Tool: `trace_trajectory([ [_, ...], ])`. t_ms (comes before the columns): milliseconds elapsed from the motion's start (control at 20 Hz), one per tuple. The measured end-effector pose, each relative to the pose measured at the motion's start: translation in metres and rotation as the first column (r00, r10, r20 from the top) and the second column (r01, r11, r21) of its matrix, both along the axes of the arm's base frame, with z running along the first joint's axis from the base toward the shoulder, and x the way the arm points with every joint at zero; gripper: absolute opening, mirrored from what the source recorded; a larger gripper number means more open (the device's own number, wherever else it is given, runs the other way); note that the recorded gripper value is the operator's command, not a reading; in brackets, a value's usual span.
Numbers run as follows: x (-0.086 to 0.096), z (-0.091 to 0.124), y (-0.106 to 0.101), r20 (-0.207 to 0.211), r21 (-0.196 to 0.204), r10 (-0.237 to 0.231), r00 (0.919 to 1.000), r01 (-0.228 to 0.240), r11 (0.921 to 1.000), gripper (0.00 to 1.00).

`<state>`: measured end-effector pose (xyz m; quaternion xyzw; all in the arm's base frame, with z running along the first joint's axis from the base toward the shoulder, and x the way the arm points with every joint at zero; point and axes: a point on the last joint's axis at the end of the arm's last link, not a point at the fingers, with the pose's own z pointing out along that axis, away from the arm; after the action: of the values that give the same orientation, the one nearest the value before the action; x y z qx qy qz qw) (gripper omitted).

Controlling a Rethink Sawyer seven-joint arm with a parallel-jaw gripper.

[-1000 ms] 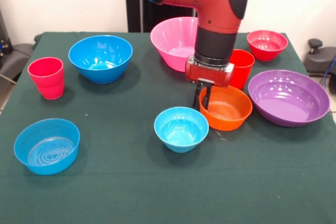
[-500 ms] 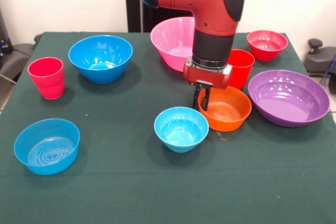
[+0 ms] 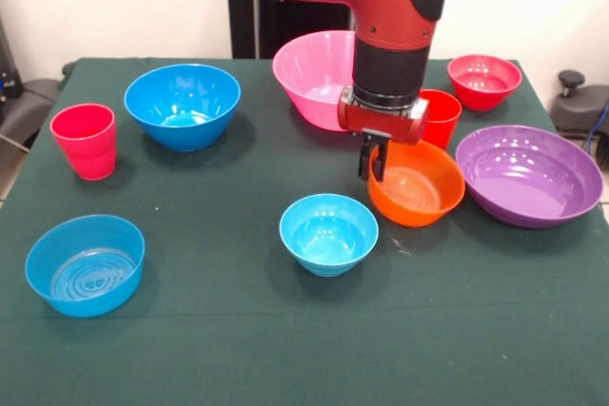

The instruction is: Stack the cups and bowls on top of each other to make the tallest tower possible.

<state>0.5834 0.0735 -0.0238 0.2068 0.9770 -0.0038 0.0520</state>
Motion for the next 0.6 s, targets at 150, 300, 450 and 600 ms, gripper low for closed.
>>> trace_trajectory([
  [150, 0.001, 0.010, 0.003, -0.028, 0.011, 0.001, 0.9996, -0.001, 0.9999, 0.00],
  [300, 0.002, 0.019, 0.007, -0.039, 0.021, 0.003, 0.9992, -0.002, 0.9998, 0.00],
  [450, 0.003, 0.025, 0.009, -0.041, 0.030, 0.003, 0.9991, -0.001, 0.9995, 0.00],
  [600, 0.003, 0.028, 0.010, -0.041, 0.039, 0.001, 0.9992, 0.000, 0.9992, 0.00],
])
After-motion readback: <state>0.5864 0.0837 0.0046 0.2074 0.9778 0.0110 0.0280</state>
